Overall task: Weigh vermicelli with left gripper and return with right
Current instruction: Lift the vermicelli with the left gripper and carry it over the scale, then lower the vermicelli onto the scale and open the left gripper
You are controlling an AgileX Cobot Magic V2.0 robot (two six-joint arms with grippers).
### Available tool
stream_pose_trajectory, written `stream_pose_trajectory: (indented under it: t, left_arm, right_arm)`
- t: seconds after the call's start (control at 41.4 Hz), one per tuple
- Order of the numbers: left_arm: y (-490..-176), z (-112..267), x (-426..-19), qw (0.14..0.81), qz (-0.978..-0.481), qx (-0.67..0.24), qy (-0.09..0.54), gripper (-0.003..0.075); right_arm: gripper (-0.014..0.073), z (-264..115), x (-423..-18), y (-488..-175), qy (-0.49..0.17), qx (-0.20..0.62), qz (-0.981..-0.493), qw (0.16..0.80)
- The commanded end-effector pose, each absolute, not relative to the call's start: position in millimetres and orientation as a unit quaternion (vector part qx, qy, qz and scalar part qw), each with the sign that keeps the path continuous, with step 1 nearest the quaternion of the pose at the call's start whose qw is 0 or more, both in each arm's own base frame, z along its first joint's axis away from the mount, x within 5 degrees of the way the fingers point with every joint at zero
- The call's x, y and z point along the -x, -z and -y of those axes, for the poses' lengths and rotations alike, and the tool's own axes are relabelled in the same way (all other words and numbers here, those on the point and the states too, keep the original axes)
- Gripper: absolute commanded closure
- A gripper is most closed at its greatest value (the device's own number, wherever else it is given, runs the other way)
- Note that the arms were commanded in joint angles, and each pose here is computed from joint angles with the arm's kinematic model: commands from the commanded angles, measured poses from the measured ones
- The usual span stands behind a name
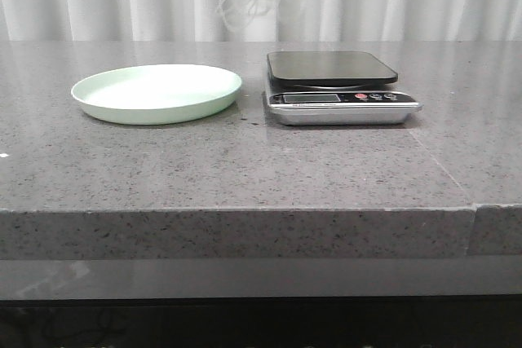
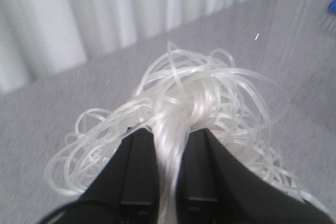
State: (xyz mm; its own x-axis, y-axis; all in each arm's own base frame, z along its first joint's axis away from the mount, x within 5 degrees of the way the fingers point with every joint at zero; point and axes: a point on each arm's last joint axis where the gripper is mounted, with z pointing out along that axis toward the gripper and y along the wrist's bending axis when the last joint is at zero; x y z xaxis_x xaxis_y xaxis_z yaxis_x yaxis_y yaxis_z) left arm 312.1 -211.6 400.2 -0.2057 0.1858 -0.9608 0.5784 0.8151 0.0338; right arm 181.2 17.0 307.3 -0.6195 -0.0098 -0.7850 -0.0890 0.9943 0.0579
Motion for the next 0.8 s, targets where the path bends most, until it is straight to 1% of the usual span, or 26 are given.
stream_pose_trajectory:
  t: [0.0,0.193,0.508,0.58,0.653,0.774]
  left_arm:
    - [-442,221,-303,0.667,-0.676,-0.234,0.207,0.0575]
    - [-431,254,-321,0.662,-0.672,-0.248,0.22,0.0575]
    - [-387,293,-363,0.635,-0.695,-0.258,0.216,0.0565]
    - [-378,299,-365,0.627,-0.701,-0.263,0.216,0.0531]
    - [-373,301,-366,0.621,-0.706,-0.266,0.214,0.046]
    - [-370,302,-367,0.612,-0.713,-0.269,0.212,0.0315]
  right_arm:
    - [0.0055,-17,-185,-323,-0.048,0.024,-0.879,0.475]
    - [0.0055,-17,-185,-323,-0.048,0.024,-0.879,0.474]
    - [0.0055,-17,-185,-322,-0.048,0.024,-0.879,0.474]
    - [0.0055,-17,-185,-322,-0.048,0.024,-0.879,0.474]
    - [0.0055,-17,-185,-322,-0.048,0.024,-0.879,0.474]
    - [0.0055,-17,-185,-322,-0.048,0.024,-0.879,0.474]
